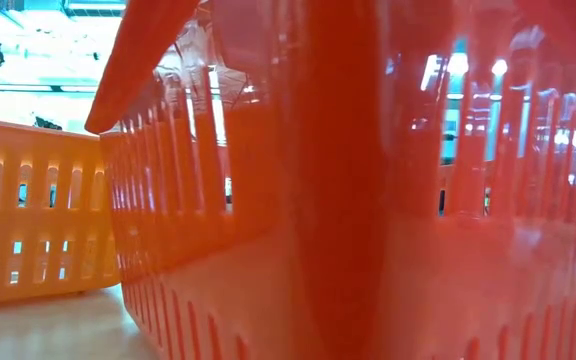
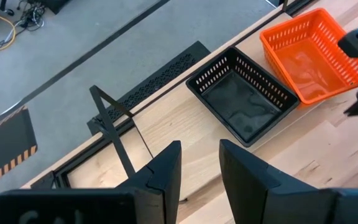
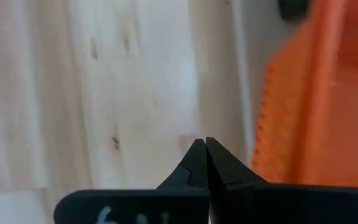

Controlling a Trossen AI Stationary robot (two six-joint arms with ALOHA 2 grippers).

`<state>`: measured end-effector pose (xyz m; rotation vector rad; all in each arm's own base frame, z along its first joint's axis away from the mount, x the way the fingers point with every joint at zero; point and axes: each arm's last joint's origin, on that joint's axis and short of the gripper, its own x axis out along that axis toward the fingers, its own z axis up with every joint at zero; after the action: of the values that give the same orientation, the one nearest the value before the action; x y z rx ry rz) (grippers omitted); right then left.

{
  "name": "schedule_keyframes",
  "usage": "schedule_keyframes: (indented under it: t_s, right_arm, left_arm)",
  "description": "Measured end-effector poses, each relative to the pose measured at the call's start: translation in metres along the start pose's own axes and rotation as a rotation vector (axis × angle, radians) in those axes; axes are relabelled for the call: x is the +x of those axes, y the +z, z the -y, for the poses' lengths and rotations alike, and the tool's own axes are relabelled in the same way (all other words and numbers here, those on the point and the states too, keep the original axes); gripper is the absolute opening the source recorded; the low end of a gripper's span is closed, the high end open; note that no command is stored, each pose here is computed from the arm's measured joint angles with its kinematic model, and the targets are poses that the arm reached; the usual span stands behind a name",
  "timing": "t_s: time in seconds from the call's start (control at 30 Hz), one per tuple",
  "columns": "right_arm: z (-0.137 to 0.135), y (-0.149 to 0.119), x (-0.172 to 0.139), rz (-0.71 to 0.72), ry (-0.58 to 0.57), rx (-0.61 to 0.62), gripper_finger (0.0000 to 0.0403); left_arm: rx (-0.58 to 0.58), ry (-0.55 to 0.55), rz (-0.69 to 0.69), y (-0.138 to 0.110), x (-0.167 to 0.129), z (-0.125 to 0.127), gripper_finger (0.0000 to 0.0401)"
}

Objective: Stack baskets on shelf by color
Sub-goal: Stack the top orange bin on top of the orange bin on the shelf, then stack the black bin on top of the black bin on the shelf

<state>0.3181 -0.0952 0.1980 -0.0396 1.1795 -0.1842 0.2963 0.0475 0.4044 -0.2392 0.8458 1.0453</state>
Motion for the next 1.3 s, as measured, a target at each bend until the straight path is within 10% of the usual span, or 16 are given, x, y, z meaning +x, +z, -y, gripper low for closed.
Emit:
schedule_keyframes:
  t_s: [0.97, 1.3]
  right_arm:
    - [0.021, -0.015, -0.001, -0.151, -0.161, -0.023, 0.0001]
    - [0.005, -0.013, -0.046, -0.030, -0.154, 0.049, 0.0001]
  left_arm:
    - [0.009, 0.003, -0.003, 0.000, 0.001, 0.001, 0.0098]
    - [0.040, 0.019, -0.028, -0.002, 0.010, 0.009, 0.0098]
